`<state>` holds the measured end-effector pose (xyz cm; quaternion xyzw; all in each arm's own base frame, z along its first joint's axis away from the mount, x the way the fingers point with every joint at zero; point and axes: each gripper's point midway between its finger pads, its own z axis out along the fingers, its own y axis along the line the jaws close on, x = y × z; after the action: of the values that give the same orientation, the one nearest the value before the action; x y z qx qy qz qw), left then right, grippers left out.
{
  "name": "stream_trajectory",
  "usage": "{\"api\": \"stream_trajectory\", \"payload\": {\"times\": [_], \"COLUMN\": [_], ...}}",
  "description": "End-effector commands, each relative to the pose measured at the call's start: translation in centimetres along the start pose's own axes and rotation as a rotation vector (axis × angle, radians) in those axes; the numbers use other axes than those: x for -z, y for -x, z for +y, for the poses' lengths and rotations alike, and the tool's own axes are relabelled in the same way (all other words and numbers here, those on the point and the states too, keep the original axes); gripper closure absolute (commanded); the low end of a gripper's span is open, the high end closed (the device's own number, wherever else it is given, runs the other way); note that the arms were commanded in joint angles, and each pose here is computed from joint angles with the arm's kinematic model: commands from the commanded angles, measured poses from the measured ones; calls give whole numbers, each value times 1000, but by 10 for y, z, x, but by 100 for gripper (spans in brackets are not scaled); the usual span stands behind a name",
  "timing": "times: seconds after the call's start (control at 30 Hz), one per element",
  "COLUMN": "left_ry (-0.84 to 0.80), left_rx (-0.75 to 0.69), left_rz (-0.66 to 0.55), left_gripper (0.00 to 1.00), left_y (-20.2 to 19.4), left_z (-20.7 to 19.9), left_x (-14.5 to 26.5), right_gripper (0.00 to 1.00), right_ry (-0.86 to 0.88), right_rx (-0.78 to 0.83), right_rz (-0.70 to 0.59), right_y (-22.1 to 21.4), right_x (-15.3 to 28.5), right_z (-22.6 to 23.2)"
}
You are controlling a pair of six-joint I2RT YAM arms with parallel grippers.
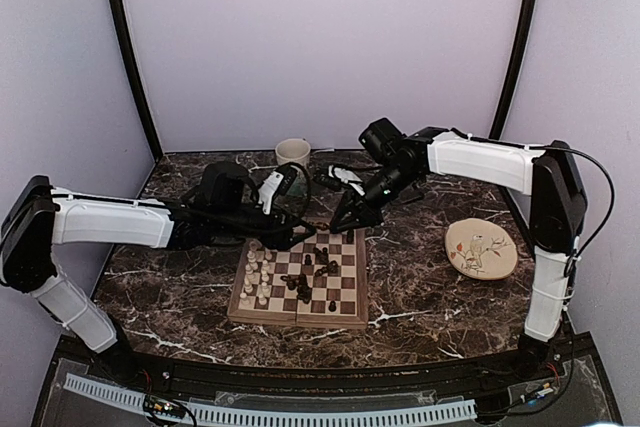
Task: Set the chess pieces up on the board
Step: Pick up the pawn from the chess pile.
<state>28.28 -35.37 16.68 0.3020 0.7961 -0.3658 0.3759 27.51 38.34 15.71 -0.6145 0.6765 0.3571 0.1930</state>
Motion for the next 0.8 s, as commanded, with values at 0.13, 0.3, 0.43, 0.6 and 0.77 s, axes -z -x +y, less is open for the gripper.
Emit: {"api": "stream_trajectory", "payload": {"times": [0.13,0.3,0.43,0.6,0.77], "left_ry": [-132,-165,-195,-200,-197], "left_rx": [50,57,60,63,58], "left_rz": [-59,-52,-50,-48,-45], "left_gripper": [55,64,73,81,90], "left_y": [22,21,22,22,22], "left_z": [-15,-18,-22,-22,-22], "left_x": [-4,-8,-9,-10,-9], "right_gripper": [96,96,95,95,95], "right_ry": [8,9,10,9,4], "right_rx": [11,12,9,8,6], "right_rz": [-24,-23,-17,-17,-11], "right_y": [11,11,9,9,5], "right_x": [8,7,5,6,6], "right_z": [8,7,7,7,7]}}
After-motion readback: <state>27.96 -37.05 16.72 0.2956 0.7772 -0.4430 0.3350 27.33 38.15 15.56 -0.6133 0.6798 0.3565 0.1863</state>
